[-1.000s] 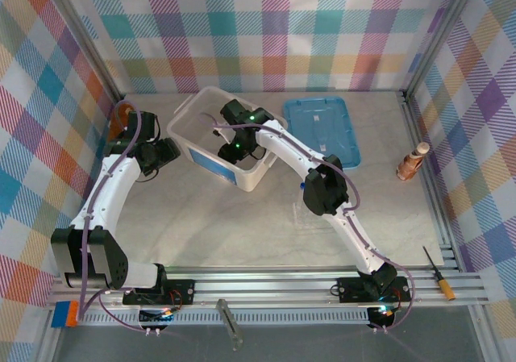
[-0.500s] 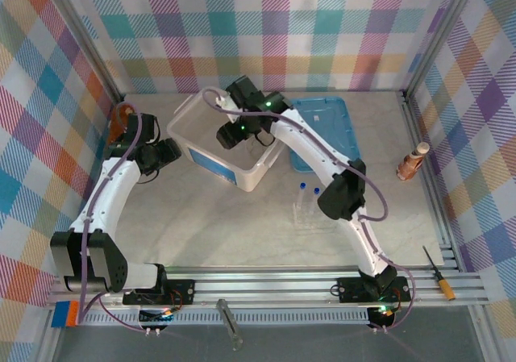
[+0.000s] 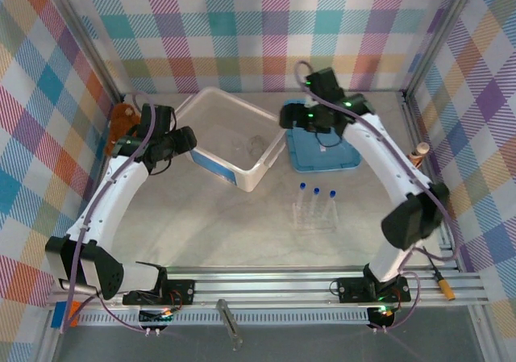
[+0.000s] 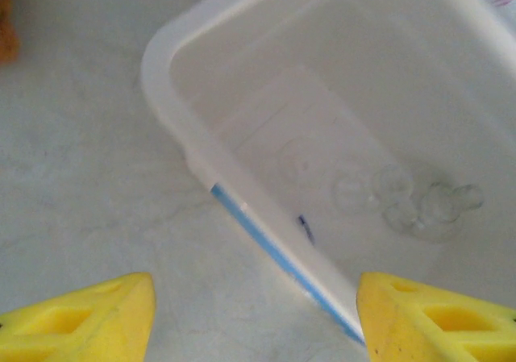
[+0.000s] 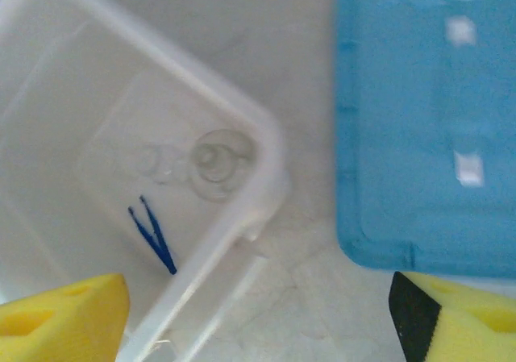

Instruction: Organize the chemistry lab equipment

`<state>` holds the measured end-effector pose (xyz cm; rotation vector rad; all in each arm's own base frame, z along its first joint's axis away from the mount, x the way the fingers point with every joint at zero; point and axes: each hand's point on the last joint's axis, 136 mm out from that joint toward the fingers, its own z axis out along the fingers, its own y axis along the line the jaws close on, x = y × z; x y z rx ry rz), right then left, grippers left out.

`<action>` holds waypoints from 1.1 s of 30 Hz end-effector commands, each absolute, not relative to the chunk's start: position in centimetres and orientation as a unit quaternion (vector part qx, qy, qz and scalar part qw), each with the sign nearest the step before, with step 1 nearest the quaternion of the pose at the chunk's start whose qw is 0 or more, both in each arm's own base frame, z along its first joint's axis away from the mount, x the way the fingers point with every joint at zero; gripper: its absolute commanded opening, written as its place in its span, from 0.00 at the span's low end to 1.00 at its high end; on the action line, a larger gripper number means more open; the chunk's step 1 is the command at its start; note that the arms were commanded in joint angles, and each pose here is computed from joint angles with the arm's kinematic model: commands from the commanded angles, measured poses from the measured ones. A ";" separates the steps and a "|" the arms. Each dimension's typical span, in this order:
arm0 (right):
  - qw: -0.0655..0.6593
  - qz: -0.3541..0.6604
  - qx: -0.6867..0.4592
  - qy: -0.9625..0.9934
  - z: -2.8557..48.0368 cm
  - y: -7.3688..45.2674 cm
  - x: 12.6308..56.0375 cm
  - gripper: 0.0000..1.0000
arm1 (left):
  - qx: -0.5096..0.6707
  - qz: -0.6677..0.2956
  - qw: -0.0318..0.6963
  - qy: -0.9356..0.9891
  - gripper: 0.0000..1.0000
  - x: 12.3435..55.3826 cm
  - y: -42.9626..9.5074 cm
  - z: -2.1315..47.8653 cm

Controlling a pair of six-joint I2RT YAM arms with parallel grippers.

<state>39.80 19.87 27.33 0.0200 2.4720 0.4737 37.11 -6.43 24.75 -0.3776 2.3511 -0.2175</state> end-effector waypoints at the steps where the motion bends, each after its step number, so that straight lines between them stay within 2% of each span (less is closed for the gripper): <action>1: 0.317 0.253 0.117 0.906 28.3 17.3 40.2 0.87 | -0.118 -0.077 0.383 0.913 0.67 39.3 -7.9 25.8; 7: 0.279 0.277 0.208 0.896 24.0 13.7 38.3 0.88 | -0.088 -0.091 0.362 0.923 0.67 42.5 -10.8 25.3; 16: 0.233 0.303 0.323 0.866 17.3 10.7 34.9 0.90 | -0.060 -0.084 0.263 0.959 0.66 45.6 -13.1 20.1; 25: 0.166 0.352 0.369 0.844 11.0 10.5 34.6 0.90 | -0.059 -0.061 0.203 0.976 0.62 43.6 -13.2 17.1; 33: 0.151 0.379 0.376 0.832 8.4 11.4 36.5 0.90 | -0.065 -0.076 0.171 0.980 0.62 41.2 -14.2 16.2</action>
